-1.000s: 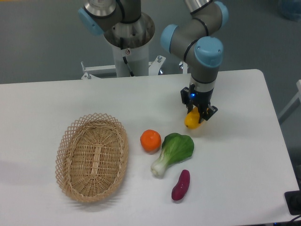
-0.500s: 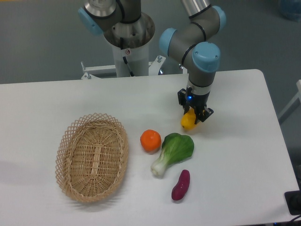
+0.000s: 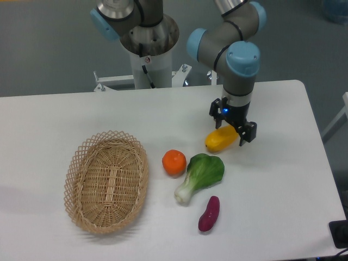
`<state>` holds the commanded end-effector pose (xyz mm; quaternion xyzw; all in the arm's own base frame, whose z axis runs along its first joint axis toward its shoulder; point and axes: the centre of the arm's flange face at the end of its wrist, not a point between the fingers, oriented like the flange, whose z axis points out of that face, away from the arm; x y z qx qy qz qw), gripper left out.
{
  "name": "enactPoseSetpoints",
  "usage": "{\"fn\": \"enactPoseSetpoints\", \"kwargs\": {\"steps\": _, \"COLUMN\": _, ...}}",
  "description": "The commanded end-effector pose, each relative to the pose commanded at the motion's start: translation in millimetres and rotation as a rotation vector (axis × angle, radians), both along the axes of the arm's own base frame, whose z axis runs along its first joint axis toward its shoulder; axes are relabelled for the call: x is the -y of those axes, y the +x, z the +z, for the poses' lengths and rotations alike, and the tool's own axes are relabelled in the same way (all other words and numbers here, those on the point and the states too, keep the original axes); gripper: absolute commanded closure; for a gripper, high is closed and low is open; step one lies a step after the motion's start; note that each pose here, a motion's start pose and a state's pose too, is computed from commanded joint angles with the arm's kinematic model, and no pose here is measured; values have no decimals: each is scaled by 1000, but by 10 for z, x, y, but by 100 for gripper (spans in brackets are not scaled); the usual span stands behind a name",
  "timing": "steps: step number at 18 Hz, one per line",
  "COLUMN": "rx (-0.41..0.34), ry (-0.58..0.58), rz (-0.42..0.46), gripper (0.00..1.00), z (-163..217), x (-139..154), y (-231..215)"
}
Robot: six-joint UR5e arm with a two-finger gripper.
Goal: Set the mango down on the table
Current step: 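Open the gripper to release the mango onto the table, then raise the open gripper away from the mango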
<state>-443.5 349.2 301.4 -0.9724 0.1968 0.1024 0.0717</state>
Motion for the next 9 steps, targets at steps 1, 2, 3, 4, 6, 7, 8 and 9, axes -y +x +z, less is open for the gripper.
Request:
{"fn": "enactPoseSetpoints", "kwargs": {"steps": 1, "rx": 9, "ry": -6, "rz": -1, "gripper": 0, "z": 86, "x": -25, "y": -41}}
{"fn": "enactPoseSetpoints", "kwargs": {"steps": 2, "rx": 28, "ry": -13, "rz": 0, "gripper": 0, "z": 198, "x": -40, "y": -75}}
{"fn": "enactPoseSetpoints", "kwargs": {"steps": 3, "rx": 39, "ry": -18, "rz": -3, "gripper": 0, "z": 330, "x": -68, "y": -95}}
{"fn": "enactPoseSetpoints", "kwargs": {"steps": 4, "rx": 50, "ry": -23, "rz": -6, "gripper": 0, "z": 427, "x": -95, "y": -114}}
{"fn": "enactPoseSetpoints", "kwargs": {"steps": 6, "rx": 56, "ry": -26, "rz": -6, "gripper": 0, "z": 593, "x": -121, "y": -173}}
{"fn": "enactPoseSetpoints", "kwargs": {"steps": 7, "rx": 58, "ry": -25, "rz": -5, "gripper": 0, "z": 665, "x": -126, "y": -201}}
{"fn": "enactPoseSetpoints", "kwargs": {"steps": 8, "rx": 54, "ry": -25, "rz": -4, "gripper": 0, "z": 748, "x": -136, "y": -229}}
{"fn": "enactPoseSetpoints", "kwargs": {"steps": 9, "rx": 54, "ry": -25, "rz": -4, "gripper": 0, "z": 840, "x": -148, "y": -255}}
